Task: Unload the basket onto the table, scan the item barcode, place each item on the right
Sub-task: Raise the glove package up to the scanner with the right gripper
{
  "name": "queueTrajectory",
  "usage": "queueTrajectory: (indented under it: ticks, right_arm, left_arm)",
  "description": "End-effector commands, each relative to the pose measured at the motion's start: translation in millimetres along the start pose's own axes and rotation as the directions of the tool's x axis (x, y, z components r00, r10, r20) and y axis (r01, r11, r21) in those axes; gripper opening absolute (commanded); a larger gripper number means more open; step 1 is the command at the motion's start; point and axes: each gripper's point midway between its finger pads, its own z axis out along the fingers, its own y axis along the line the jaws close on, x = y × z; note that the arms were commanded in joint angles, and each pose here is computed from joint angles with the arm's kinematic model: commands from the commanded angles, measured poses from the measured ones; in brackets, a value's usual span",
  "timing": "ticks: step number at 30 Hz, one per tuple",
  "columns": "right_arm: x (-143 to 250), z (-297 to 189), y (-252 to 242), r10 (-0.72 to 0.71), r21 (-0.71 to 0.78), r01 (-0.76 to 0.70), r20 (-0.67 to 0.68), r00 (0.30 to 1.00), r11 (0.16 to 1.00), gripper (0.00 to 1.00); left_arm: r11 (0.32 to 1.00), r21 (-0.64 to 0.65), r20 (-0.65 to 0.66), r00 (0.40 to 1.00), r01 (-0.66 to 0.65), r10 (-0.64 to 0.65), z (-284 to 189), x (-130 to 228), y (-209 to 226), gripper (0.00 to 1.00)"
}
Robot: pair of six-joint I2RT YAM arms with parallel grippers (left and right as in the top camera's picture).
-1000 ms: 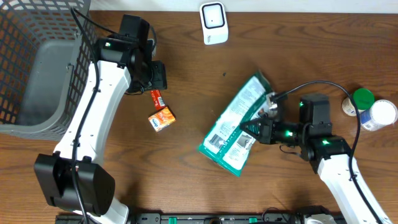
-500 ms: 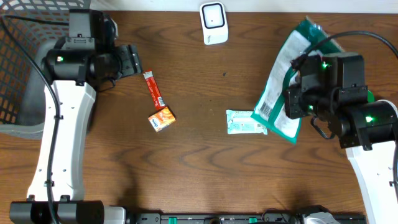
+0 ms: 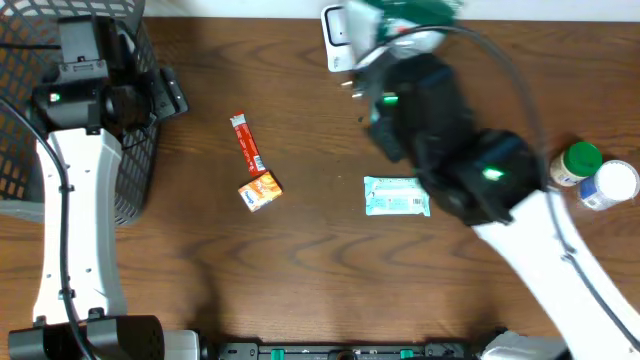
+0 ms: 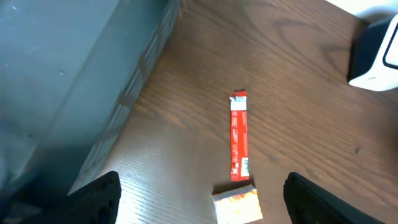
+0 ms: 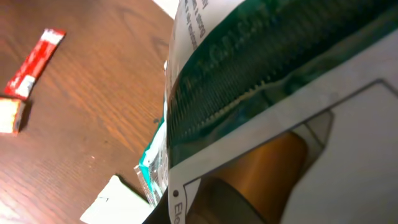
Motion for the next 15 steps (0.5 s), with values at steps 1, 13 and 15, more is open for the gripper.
queueTrajectory:
  ticks: [1,13,15]
  right_arm:
    - [-20.9,11.0,15.4,-0.204,0.111,0.207,-0.039,0.978,0.972,0.01]
    - [-60.6,99.5,76.7,-0.552,0.244,0.560,-0.106,0.827,0.792,0.01]
    - [-67.6,114.7,80.9,-0.574,0.267,0.578,-0.100,0.812,0.771,0.01]
  left_arm:
    - [0.999,-0.028,0.006,1.000,0.021,-0.021,-3.4,-4.2,10.8,0.89]
    - [0.999,-0.028,0.007,1.000,0.021,-0.021,-3.4,-4.4,10.9,0.96]
    - [0.999,-0.028,0.007,1.000,0.021,-0.021,-3.4,-4.4,10.9,0.96]
